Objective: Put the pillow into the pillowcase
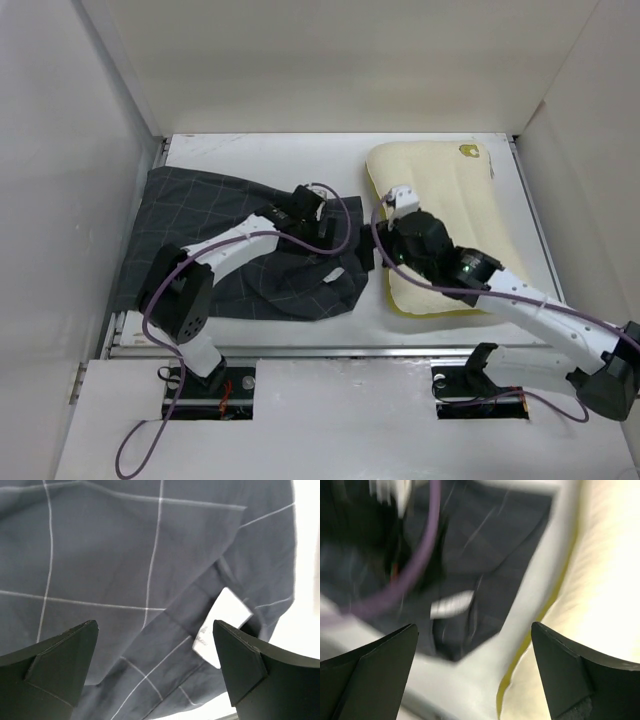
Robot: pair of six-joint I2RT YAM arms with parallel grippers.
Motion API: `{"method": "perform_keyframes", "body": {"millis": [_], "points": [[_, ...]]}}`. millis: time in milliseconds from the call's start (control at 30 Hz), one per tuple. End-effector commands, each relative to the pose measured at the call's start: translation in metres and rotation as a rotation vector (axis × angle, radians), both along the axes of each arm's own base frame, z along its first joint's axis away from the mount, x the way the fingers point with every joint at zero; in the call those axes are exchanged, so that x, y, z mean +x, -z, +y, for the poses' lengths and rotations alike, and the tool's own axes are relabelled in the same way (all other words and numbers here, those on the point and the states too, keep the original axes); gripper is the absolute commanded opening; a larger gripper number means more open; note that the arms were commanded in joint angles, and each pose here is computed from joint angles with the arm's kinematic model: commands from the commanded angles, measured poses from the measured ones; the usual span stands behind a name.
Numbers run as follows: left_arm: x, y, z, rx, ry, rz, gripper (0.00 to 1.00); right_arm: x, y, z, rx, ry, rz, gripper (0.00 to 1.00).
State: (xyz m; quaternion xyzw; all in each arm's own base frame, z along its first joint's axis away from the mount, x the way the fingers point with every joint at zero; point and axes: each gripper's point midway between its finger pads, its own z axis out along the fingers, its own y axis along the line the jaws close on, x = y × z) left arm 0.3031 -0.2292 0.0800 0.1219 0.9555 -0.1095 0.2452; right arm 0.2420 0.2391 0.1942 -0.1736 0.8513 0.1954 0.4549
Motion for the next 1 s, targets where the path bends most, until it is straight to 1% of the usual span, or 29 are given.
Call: {"method": "perform_keyframes", "body": {"millis": [0,33,67,133,167,200,267,300,367,400,433,467,500,533,567,633,667,700,767,800,900,933,967], "points": [[-0.001,0.007,0.015,0.120,-0.044,-0.005,1.00,0.042,-0.040,-0.047,-0.096,0.337,-0.086,1.00],[-0.002,0.011,0.010,0.134,-0.033,-0.004,1.00,0.050,-0.041,-0.055,-0.112,0.389,-0.072,1.00],[-0.004,0.014,0.012,0.145,-0.032,0.010,1.00,0.068,-0.053,-0.071,-0.095,0.457,-0.060,1.00],[-0.004,0.020,0.007,0.158,-0.013,0.018,1.00,0.089,-0.039,-0.085,-0.117,0.499,0.009,1.00],[-0.002,0.020,0.004,0.164,-0.008,0.011,1.00,0.104,-0.036,-0.105,-0.100,0.548,0.040,1.00],[-0.001,0.021,0.003,0.165,-0.008,0.012,1.00,0.115,-0.042,-0.116,-0.092,0.588,0.036,1.00],[-0.003,0.032,-0.002,0.182,0.018,0.036,1.00,0.133,-0.030,-0.136,-0.128,0.640,0.067,1.00],[-0.001,0.034,-0.004,0.182,0.031,0.042,1.00,0.149,-0.036,-0.156,-0.109,0.685,0.058,1.00],[0.003,0.044,-0.005,0.202,0.027,0.052,1.00,0.170,-0.024,-0.169,-0.135,0.667,0.076,1.00],[0.008,0.043,-0.007,0.204,0.022,0.041,1.00,0.178,-0.022,-0.166,-0.105,0.616,0.095,1.00],[0.007,0.045,-0.007,0.212,0.023,0.051,0.96,0.193,-0.030,-0.179,-0.079,0.629,0.068,1.00],[0.011,0.045,-0.007,0.220,0.018,0.044,0.90,0.204,-0.019,-0.182,-0.096,0.601,0.078,1.00],[0.015,0.045,-0.011,0.216,0.017,0.039,0.79,0.213,-0.016,-0.185,-0.085,0.587,0.076,1.00],[0.020,0.042,-0.010,0.209,0.008,0.032,0.52,0.224,-0.020,-0.185,-0.051,0.571,0.066,1.00],[0.022,0.042,-0.012,0.208,0.007,0.030,0.41,0.238,-0.006,-0.179,-0.053,0.535,0.074,1.00],[0.029,0.036,-0.010,0.209,-0.008,0.015,0.24,0.251,0.007,-0.169,-0.061,0.474,0.096,1.00],[0.029,0.036,-0.010,0.209,-0.008,0.015,0.03,0.261,0.005,-0.167,-0.066,0.458,0.089,1.00],[0.035,0.033,-0.004,0.220,-0.038,0.007,0.00,0.268,0.032,-0.166,-0.096,0.450,0.144,1.00],[0.039,0.029,-0.003,0.213,-0.049,-0.001,0.00,0.278,0.049,-0.167,-0.115,0.456,0.179,1.00],[0.042,0.022,-0.005,0.201,-0.050,-0.016,0.00,0.276,0.081,-0.167,-0.141,0.453,0.247,1.00],[0.052,-0.002,-0.005,0.159,-0.079,-0.073,0.00,0.276,0.113,-0.165,-0.138,0.474,0.322,1.00],[0.057,-0.013,-0.009,0.137,-0.082,-0.100,0.00,0.272,0.132,-0.166,-0.148,0.480,0.370,0.98],[0.062,-0.030,-0.010,0.102,-0.090,-0.130,0.00,0.271,0.139,-0.163,-0.137,0.474,0.389,0.91]]}}
